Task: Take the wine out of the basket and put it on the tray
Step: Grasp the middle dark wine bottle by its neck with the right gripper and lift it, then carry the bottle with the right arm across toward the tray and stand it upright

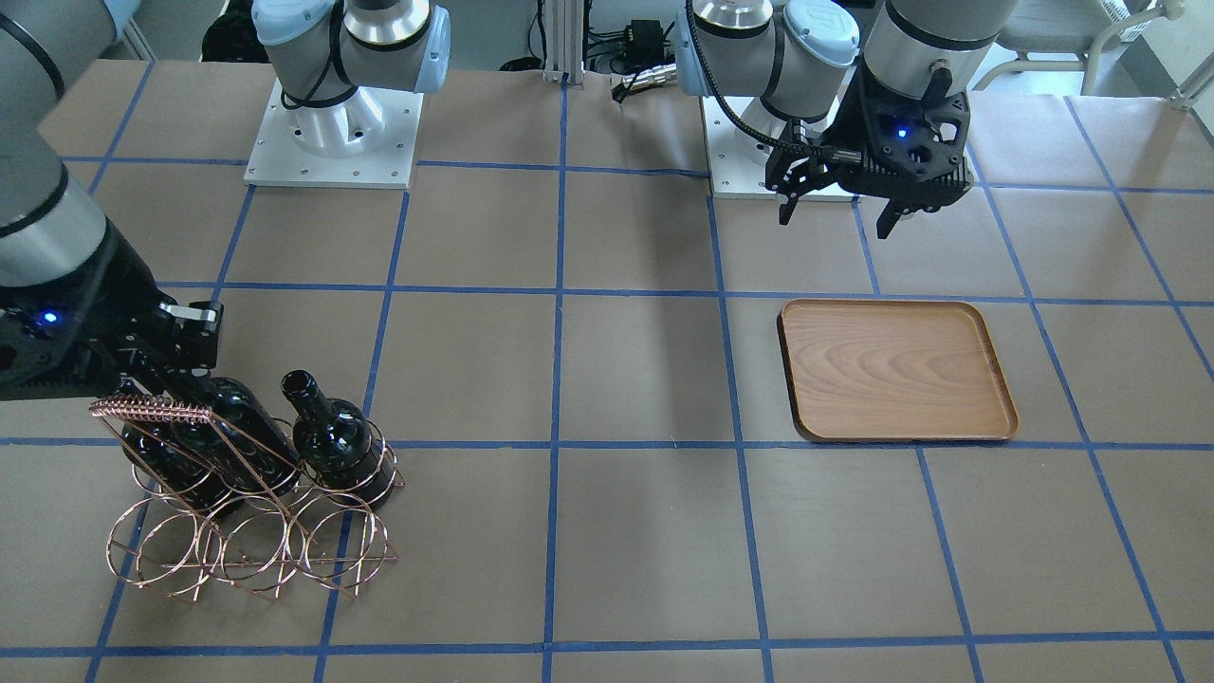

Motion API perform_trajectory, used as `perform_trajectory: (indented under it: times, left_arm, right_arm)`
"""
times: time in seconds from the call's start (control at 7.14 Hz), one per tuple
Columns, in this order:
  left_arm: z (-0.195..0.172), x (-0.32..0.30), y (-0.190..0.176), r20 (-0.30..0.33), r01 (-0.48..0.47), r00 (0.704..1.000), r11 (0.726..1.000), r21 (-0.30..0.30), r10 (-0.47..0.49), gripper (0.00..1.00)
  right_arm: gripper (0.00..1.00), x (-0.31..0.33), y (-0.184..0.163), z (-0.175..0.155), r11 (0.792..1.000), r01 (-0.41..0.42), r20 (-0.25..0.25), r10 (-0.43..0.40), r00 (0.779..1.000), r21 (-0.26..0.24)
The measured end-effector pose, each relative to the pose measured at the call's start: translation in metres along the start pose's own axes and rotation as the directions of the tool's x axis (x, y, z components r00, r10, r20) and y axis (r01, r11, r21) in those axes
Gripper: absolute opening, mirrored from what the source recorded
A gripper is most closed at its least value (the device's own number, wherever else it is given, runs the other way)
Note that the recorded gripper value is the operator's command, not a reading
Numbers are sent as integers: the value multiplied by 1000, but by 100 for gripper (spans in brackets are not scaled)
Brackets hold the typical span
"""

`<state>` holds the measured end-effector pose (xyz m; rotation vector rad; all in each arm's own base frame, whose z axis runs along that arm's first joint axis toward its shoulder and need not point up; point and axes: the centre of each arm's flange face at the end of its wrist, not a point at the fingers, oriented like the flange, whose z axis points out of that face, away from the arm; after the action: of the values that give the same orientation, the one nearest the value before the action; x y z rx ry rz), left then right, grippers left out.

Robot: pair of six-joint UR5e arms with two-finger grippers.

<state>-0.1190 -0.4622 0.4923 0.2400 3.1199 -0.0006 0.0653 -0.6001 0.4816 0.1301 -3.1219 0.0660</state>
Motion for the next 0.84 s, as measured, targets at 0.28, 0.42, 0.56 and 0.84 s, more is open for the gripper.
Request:
perform_trajectory:
  times: [0.28, 0.42, 0.56, 0.84]
  left_arm:
    - [0, -1, 0, 0, 2, 1000, 1000, 1, -2, 100]
    - [0, -1, -1, 0, 2, 1000, 1000, 2, -2, 100]
    - [0, -1, -1, 0, 2, 1000, 1000, 2, -2, 100]
    - [-2, -5, -1, 1, 8, 1000, 1000, 5, -8, 100]
  right_arm:
    - [11, -5, 25, -64, 1000, -4, 0, 4, 1000, -10]
    - [10, -9, 42, -76, 999, -7, 4, 7, 1000, -35]
    - [9, -14, 54, -68, 996, -31, 14, 32, 999, -78]
    - [9, -55, 81, -34, 988, -88, 9, 90, 996, -129]
